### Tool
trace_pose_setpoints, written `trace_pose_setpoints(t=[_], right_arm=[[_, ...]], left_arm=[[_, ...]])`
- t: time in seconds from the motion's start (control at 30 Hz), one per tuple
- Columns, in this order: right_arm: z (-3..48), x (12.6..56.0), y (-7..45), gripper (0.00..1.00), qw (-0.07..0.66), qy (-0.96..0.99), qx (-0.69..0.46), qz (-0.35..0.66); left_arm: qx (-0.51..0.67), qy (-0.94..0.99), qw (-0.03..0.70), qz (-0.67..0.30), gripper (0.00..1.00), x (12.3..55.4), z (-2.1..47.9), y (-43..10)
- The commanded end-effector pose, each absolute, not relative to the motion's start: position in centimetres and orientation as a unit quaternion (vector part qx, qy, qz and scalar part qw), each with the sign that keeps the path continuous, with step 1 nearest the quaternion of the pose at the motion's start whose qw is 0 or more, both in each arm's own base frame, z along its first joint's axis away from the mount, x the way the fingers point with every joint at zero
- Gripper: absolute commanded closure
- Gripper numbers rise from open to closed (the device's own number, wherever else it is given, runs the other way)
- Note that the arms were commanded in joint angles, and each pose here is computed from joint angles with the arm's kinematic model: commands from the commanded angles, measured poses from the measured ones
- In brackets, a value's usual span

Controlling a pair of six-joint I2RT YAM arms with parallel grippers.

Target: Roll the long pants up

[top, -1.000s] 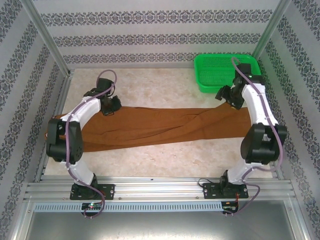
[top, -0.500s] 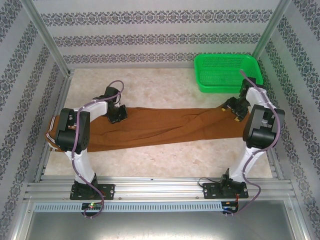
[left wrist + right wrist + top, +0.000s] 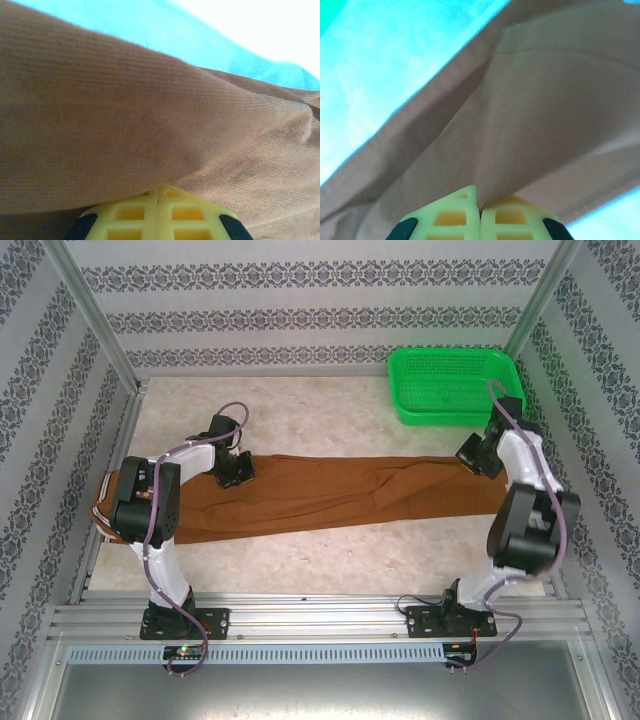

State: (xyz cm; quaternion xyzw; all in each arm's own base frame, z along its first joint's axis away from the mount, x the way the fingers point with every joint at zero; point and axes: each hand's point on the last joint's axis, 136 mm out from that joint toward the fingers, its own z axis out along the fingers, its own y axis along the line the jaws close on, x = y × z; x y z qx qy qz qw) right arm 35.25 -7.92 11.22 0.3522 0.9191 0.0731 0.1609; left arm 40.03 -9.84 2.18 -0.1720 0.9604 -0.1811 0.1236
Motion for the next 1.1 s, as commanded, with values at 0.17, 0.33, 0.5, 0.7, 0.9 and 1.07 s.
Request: trace_pose_setpoints(t=[0.17,0.33,0.5,0.7,0.9,1.07], right_arm=[[6.7,21.9,-2.4,0.51,-0.016,0.95,0.31,0.043],[11.1,24.3,-4.2,0.3,0.033,0.954,0.297,0.006],[10.2,27.2,-9.3,0.29,0.046,0.918,0.392,0.036],[6.8,28.4,-11.6,0.32,-0.006,0.902,0.43,0.052],[4.6,27.2,-11.4,0.3,-0.036,0.9,0.432,0.046],[2.6,26.8,-11.1,0.31,-0.072,0.897,0.433,0.054]], left_arm=[[-0.154,0.973,0.083,-0.15,1.0,38.7,0.6,-9.7],[-0.158,0.971,0.084,-0.156,1.0,39.3,0.7,-9.9],[-0.164,0.969,0.086,-0.166,1.0,39.8,0.4,-10.3],[-0.162,0.971,0.07,-0.162,1.0,39.8,-0.9,-10.3],[-0.157,0.971,0.066,-0.166,1.0,40.2,-0.9,-10.4],[-0.153,0.972,0.063,-0.165,1.0,40.4,-0.7,-10.4]])
